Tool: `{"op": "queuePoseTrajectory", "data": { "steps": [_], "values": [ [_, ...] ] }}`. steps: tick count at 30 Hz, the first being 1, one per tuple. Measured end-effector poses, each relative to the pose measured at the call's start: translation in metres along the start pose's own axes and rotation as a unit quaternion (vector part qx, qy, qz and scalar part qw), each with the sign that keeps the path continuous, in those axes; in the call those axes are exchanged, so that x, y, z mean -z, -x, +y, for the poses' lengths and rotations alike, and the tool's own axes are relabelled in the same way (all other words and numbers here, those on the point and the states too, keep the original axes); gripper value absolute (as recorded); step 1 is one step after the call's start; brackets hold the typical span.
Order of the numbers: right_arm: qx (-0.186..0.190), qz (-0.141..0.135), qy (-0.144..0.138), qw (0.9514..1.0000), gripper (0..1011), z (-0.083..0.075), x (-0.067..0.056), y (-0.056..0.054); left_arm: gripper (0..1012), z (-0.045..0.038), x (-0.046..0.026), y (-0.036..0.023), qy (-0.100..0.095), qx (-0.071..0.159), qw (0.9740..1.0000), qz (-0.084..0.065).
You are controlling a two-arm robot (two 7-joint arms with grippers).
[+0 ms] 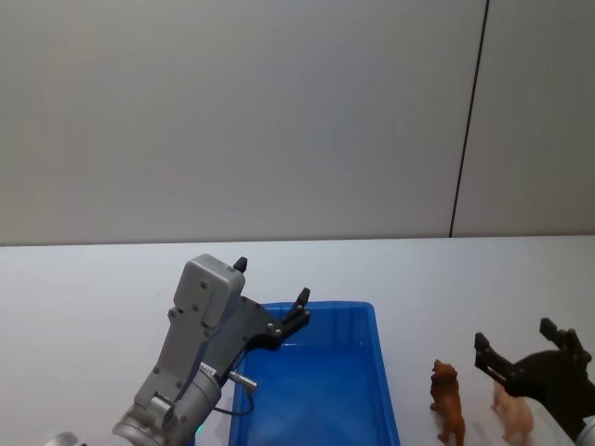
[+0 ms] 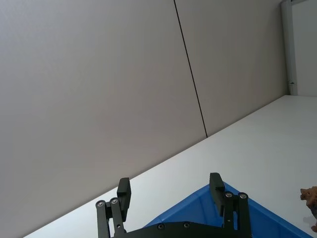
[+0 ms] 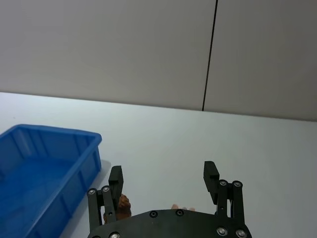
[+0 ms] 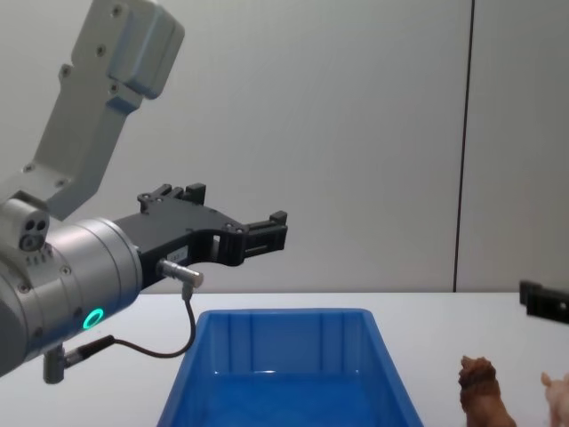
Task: Pick up the two dolls from the table and place them into the box.
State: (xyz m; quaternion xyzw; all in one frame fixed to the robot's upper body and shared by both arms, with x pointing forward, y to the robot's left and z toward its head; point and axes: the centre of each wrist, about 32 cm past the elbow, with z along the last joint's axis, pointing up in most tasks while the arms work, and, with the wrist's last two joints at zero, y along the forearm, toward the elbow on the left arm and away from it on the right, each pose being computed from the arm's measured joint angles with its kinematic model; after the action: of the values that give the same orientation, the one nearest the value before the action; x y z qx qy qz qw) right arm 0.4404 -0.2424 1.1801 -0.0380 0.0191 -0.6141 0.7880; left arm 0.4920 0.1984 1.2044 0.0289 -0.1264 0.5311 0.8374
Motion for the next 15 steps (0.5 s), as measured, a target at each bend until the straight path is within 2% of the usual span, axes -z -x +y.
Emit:
{"op": "queuePoseTrajectory", "data": {
  "steps": [15],
  "values": [
    [0.017,0.0,0.062,0.9979,1001,0.004,0.021,-0.001,1001,0.0,0.0,0.0,0.0,0.0,1.0,0.0]
  ]
}}
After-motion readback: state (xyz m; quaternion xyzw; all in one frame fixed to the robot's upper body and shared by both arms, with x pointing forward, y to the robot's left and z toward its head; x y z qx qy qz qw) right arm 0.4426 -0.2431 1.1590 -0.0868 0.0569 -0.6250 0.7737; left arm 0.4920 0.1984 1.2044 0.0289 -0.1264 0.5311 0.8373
